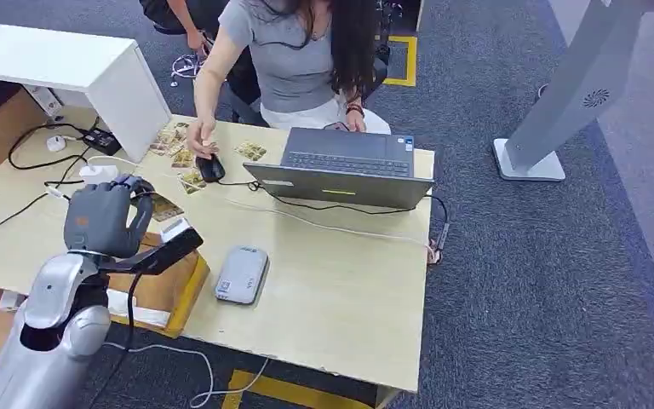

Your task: Pass the card to the sensor for recognition and then transmit it.

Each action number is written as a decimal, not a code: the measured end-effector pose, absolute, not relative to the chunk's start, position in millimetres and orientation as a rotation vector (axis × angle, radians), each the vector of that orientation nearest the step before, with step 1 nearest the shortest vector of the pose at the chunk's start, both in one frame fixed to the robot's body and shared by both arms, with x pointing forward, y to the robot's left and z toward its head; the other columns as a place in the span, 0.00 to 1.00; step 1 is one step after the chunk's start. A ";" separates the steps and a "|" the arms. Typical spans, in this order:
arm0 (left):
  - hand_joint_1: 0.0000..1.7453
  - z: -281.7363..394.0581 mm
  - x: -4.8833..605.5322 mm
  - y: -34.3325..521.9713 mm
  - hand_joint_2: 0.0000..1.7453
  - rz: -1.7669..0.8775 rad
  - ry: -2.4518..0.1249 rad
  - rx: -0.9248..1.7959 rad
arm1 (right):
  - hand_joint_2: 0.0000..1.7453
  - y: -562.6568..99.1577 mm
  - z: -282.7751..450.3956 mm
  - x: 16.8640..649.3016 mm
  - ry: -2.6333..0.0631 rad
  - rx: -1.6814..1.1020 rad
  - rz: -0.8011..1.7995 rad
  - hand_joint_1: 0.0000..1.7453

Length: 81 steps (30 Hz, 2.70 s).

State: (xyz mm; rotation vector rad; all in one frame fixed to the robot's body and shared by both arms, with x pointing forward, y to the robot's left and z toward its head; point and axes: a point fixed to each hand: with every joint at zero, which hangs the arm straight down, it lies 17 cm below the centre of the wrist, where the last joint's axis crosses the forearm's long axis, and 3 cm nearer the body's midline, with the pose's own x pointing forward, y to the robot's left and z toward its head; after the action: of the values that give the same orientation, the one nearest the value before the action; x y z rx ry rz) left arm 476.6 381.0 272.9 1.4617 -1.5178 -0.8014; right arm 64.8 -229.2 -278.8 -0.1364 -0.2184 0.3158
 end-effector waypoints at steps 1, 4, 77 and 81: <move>1.00 286.0 483.1 382.0 1.00 -0.792 -1.521 1.497 | 0.00 -228.4 -278.7 65.0 -0.220 -0.134 0.322 0.00; 1.00 325.1 509.1 391.5 1.00 -0.764 -1.484 1.635 | 0.00 -226.4 -278.3 67.7 -0.226 -0.125 0.337 0.00; 0.00 8.5 73.9 612.8 1.00 1.443 -1.316 0.669 | 0.00 -230.5 -278.4 66.3 -0.218 -0.164 0.284 0.00; 0.00 -39.5 57.9 586.3 0.00 1.506 -1.173 0.657 | 1.00 -229.6 -278.7 65.1 -0.211 -0.159 0.289 0.00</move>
State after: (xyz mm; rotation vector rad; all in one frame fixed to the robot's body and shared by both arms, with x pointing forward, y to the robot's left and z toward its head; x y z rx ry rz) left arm 57.9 586.3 -39.5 0.6569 -1.1727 1.5056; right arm 65.1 -229.6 -278.7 -0.1593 -0.2108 0.2892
